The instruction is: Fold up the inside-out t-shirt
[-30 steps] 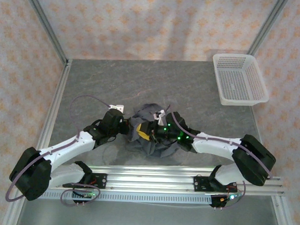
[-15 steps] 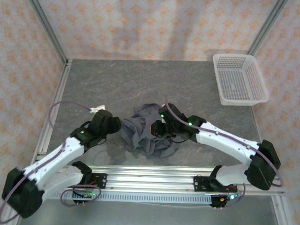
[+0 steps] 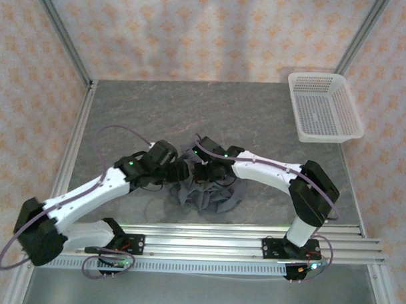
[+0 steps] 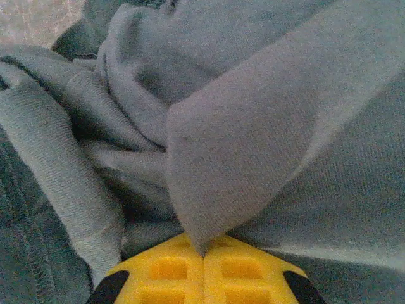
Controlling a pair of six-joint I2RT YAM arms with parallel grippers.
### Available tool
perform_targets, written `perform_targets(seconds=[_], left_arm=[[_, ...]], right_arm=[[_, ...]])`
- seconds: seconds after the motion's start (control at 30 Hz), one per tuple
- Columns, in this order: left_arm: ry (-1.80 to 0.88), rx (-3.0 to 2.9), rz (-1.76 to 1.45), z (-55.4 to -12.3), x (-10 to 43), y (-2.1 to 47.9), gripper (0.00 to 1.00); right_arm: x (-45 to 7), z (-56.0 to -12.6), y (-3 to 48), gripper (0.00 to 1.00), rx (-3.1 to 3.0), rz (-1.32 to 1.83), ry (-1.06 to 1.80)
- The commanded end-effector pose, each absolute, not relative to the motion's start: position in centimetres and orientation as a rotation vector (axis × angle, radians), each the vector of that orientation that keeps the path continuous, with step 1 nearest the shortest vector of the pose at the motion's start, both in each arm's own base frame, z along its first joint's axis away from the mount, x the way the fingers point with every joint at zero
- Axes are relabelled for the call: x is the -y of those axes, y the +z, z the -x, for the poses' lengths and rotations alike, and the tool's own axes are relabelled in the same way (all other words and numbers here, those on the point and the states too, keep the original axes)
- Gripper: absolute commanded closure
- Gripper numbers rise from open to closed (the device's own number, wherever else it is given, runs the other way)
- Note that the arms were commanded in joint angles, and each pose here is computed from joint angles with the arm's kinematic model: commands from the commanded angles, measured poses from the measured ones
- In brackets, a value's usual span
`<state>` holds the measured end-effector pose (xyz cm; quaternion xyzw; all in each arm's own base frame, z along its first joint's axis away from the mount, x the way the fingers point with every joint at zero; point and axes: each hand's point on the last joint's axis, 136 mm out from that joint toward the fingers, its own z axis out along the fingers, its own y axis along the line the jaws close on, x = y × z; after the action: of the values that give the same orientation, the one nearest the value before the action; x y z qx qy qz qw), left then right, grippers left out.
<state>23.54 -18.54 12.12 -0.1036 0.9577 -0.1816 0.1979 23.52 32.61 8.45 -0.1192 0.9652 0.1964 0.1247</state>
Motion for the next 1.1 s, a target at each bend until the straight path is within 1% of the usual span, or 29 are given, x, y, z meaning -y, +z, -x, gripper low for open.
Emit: perform_targets(seconds=[0.0,0.1,0.17,0.23,0.3,0.33,0.4,0.47,0.53,0.6,0.63,0.7,0.73,0.8,0.9,0.97,1.07], left_arm=[[-0.421,-2.82,0.331,-22.0,18.1,8.3,0.32],[-0.229,-2.883,0.38,-20.2,15.1,5.6,0.43],[-0.111,-2.898,0.436,-19.1,12.8,4.3,0.52],[-0.038,-2.911,0.565,-17.8,10.1,3.1,0.62],[-0.011,-2.891,0.686,-17.0,8.0,2.6,0.67],[-0.004,-2.865,0.721,-16.9,7.2,2.7,0.68],[0.006,-2.806,0.755,-17.1,6.1,3.6,0.67],[-0.038,-2.765,0.737,-17.7,6.2,4.6,0.66],[-0.21,-2.739,0.641,-19.4,8.5,6.4,0.66],[-0.511,-2.669,0.526,-21.6,12.8,9.7,0.66],[-0.599,-2.618,0.492,-22.4,14.3,11.4,0.64],[-0.679,-2.536,0.425,-23.4,16.7,14.5,0.58],[-0.681,-2.534,0.414,-23.7,17.3,14.9,0.56],[-0.652,-2.6,0.392,-24.1,18.4,14.1,0.5],[-0.479,-2.685,0.398,-25.2,18.0,11.3,0.42],[-0.415,-2.702,0.399,-26.0,18.1,9.8,0.4],[-0.465,-2.726,0.363,-27.3,20.0,8.2,0.39]], right_arm=[[-32.6,-24.5,9.2,1.0,-2.745,0.268,0.594],[-30.4,-26.5,9.4,1.0,-2.717,0.105,0.51],[-29.0,-27.6,10.0,1.0,-2.679,0.017,0.486],[-26.8,-28.4,10.1,1.0,-2.649,-0.08,0.441],[-24.3,-28.8,9.9,1.0,-2.635,-0.157,0.363],[-22.9,-28.8,9.7,1.0,-2.629,-0.195,0.32],[-20.5,-28.8,9.4,1.0,-2.615,-0.249,0.238],[-19.4,-28.4,9.0,1.0,-2.621,-0.245,0.21],[-20.9,-27.9,9.3,1.0,-2.641,-0.143,0.304],[-23.4,-27.1,9.9,1.0,-2.648,-0.056,0.462],[-24.2,-26.8,10.1,1.0,-2.645,-0.035,0.507],[-25.4,-26.4,10.3,1.0,-2.645,-0.008,0.571],[-25.9,-26.3,10.4,1.0,-2.646,-0.001,0.589],[-26.8,-26.2,10.6,1.0,-2.645,0.016,0.614],[-27.6,-26.4,11.0,1.0,-2.63,0.019,0.641],[-27.8,-26.5,11.5,1.0,-2.619,0.015,0.658],[-28.0,-26.5,12.1,1.0,-2.609,0.022,0.667]])
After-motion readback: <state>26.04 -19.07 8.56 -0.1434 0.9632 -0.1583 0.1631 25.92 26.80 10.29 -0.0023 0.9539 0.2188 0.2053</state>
